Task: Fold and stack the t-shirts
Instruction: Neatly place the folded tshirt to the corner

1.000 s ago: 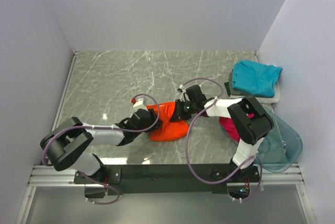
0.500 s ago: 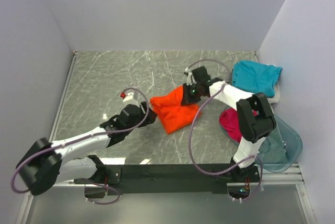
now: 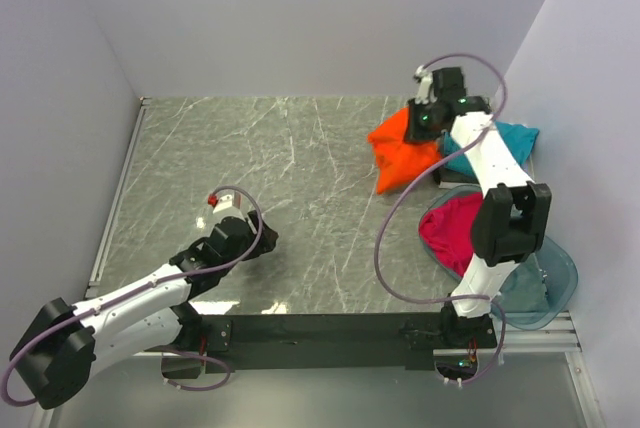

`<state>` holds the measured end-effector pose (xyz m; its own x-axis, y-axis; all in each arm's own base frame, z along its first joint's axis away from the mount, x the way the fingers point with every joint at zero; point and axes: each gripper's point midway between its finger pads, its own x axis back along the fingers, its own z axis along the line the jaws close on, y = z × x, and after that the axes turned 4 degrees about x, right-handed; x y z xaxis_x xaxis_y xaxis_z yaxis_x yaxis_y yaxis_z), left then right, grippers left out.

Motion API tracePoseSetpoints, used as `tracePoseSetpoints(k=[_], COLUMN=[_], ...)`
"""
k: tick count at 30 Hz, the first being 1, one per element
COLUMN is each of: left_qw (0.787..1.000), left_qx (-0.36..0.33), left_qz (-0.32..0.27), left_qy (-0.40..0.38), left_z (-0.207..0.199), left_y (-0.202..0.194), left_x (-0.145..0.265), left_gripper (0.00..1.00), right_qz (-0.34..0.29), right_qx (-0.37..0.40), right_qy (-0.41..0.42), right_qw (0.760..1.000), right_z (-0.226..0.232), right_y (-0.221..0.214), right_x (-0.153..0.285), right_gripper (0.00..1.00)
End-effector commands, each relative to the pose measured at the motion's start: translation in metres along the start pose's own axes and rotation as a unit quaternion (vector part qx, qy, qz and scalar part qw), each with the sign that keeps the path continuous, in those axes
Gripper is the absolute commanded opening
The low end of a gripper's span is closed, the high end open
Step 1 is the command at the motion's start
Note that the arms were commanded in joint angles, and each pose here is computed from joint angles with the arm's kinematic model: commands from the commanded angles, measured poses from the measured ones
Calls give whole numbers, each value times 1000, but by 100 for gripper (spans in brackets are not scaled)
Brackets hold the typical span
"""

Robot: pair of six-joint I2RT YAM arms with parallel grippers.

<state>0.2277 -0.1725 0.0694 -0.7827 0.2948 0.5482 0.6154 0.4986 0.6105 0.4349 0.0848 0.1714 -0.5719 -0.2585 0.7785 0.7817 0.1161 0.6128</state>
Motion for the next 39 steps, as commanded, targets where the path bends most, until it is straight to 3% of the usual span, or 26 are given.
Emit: tracePoseSetpoints(k=[1,14,34,39], left_qw=[1000,1000,999,999], left_qx=[7,-1,-1,1], left_qz=[-2,16,23,23], left_qy=[3,12,23,24], left_z=[4,12,11,6], left_y=[-1,-12,-12,-10], left_x=[0,-8,-12,-13], left_gripper=[70,69,69,69], right_qz=[-33,-104,-182,-170], right_qx=[7,-84,-156,-161], right_qy=[-39,-106,-193,-213], right_qw=[999,985,951,949], right_z=[-34,-134,-214,-231], right_y=[34,55,61,51], right_x=[38,103,97,85], right_gripper=[0,0,0,0])
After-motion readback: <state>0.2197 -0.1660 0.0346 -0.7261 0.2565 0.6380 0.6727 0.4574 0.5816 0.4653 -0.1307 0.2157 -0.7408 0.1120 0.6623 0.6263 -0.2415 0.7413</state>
